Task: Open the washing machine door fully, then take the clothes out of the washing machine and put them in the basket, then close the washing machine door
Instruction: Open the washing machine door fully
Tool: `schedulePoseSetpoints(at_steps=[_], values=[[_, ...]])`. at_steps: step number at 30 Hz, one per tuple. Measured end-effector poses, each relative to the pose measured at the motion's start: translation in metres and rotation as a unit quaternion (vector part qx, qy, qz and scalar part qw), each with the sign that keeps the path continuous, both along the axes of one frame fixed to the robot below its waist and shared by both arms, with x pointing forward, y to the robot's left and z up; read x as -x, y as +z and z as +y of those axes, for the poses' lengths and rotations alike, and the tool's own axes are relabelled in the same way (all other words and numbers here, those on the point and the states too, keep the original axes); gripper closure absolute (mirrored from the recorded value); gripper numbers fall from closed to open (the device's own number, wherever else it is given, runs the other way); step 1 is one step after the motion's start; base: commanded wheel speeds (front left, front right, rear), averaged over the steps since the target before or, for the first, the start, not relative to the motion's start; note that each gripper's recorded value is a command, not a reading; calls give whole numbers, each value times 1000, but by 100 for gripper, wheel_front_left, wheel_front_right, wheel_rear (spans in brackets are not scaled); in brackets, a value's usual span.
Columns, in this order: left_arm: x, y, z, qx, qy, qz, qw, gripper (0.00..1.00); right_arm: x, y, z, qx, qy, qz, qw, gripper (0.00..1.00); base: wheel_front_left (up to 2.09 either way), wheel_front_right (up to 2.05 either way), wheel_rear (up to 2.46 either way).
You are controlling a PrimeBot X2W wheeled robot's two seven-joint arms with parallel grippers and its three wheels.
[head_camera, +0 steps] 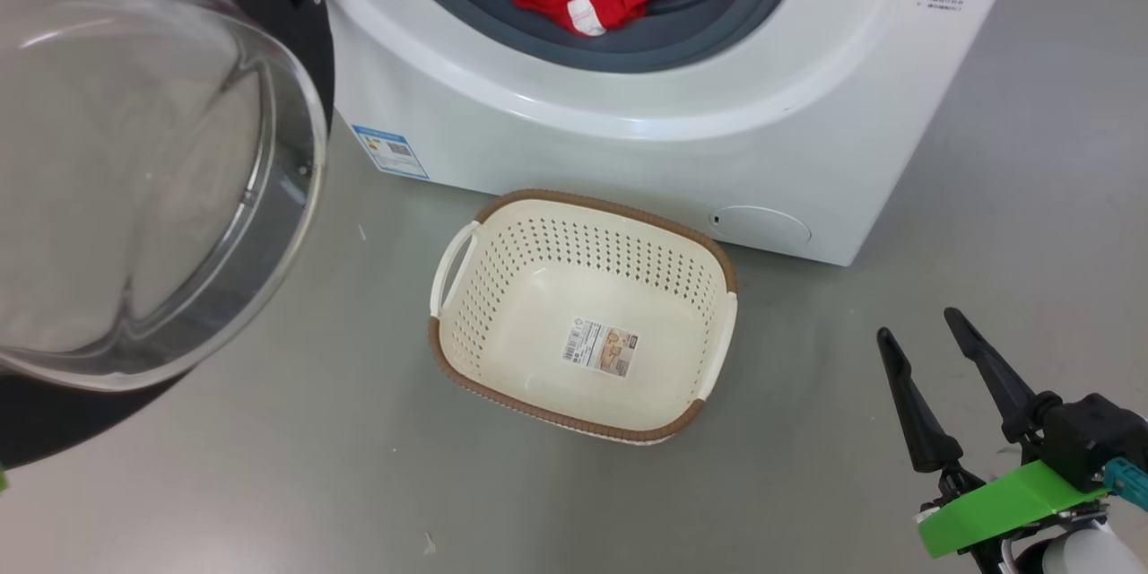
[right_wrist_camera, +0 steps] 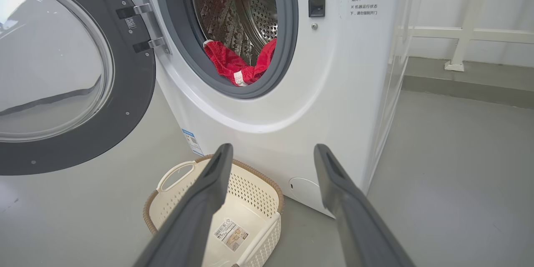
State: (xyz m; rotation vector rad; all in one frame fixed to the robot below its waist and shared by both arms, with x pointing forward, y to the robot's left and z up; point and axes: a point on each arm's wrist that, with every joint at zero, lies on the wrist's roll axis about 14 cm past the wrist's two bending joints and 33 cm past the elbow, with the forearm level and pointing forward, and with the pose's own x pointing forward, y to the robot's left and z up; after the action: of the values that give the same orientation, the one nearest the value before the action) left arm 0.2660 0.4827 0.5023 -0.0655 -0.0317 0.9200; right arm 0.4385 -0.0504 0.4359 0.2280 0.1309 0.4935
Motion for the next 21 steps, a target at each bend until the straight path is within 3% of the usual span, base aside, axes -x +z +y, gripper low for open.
schedulePoseSetpoints(at_steps=[21], values=[[-7, -6, 26, 11, 11, 28, 999, 100, -6, -1, -8, 1, -12, -2, 1000, 0, 0, 0, 0]])
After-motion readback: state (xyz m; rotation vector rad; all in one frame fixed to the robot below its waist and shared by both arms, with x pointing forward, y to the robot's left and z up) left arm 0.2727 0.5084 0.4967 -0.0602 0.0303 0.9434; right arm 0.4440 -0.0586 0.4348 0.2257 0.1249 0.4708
